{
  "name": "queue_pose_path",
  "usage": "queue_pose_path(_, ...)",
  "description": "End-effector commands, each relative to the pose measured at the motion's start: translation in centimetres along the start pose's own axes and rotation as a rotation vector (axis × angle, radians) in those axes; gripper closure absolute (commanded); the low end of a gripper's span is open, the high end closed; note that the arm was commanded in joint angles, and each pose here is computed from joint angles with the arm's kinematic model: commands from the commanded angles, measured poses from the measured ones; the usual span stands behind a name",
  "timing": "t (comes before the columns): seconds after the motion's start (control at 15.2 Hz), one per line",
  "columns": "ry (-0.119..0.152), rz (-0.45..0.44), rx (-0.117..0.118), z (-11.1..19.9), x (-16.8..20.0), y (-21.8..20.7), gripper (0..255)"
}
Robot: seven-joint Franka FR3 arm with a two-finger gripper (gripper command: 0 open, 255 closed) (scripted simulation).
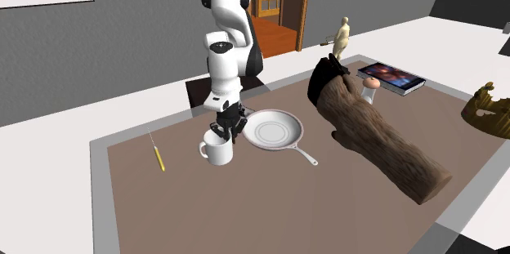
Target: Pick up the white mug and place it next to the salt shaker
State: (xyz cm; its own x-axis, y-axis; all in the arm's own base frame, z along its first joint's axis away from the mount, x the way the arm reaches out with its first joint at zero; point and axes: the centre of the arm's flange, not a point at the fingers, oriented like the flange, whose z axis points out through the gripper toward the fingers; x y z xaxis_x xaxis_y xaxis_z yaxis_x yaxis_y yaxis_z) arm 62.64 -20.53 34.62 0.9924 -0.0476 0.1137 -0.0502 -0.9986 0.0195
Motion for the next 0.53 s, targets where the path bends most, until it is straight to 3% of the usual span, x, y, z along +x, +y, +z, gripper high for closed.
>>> queue_pose_path(0.0,0.000,0.000,0.000,0.0,0.0,0.0,255)
queue_pose_path(0.46,0.000,0.000,0.000,-3.1,0.4,0.1,255)
